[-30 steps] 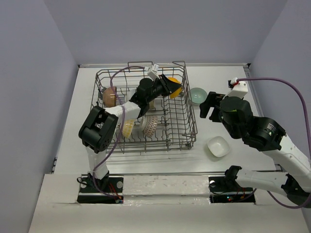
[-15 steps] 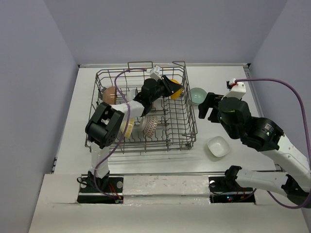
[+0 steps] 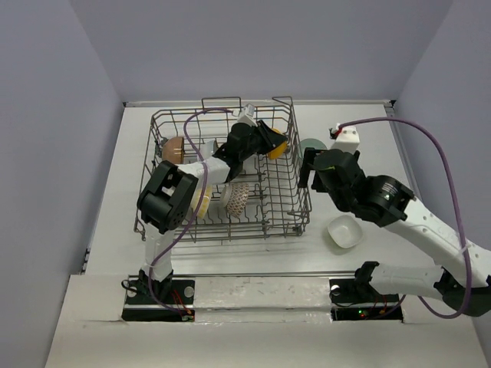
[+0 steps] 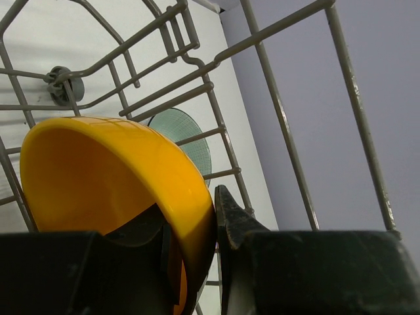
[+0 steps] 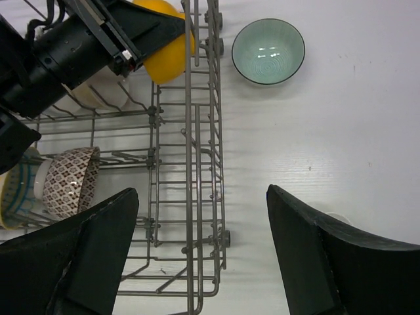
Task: Load the bowls into the dish rack
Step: Place the upside down bowl on the dish rack.
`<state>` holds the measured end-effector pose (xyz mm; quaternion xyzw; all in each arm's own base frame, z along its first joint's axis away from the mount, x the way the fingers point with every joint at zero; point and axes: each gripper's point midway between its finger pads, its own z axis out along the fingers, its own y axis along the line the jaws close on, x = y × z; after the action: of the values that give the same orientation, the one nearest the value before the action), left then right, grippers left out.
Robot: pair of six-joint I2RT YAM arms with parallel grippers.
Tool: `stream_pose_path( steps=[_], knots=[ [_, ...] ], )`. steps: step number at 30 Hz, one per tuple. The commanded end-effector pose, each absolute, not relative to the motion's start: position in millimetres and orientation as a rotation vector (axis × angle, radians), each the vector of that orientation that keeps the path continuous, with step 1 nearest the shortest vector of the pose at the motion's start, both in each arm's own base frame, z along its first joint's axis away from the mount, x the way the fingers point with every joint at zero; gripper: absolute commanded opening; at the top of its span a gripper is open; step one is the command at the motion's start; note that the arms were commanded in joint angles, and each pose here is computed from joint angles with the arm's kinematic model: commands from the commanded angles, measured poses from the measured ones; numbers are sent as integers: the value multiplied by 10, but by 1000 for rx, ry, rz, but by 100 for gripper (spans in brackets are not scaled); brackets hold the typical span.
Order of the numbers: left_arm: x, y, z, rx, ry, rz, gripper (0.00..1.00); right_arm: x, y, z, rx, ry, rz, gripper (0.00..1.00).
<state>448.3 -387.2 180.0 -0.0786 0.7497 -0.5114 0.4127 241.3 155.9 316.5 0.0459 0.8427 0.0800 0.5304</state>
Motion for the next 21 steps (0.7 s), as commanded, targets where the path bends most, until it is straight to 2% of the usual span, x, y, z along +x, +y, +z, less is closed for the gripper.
stream_pose_path(
  steps=[1, 8, 11, 13, 15, 21],
  knots=[
    [4565, -3919, 2158, -181, 1783, -1308, 0, 2562, 1684, 3043, 117, 2013, 147, 84],
    [4566, -3914, 2079, -189, 1803, -1297, 0, 2629, 1859, 2698, 79, 2073, 127, 82],
    [4562, -3911, 2061, -190, 1808, -1295, 0, 2646, 1863, 2532, 82, 2104, 103, 76],
    [4562, -3908, 2038, -194, 1814, -1292, 0, 2636, 1876, 2426, 80, 2120, 103, 68],
    [4568, -3898, 2028, -199, 1816, -1290, 0, 2637, 1868, 2364, 87, 2131, 107, 65],
    [4555, -3868, 1994, -211, 1826, -1276, 1, 2646, 1844, 2210, 98, 2158, 101, 37]
  ],
)
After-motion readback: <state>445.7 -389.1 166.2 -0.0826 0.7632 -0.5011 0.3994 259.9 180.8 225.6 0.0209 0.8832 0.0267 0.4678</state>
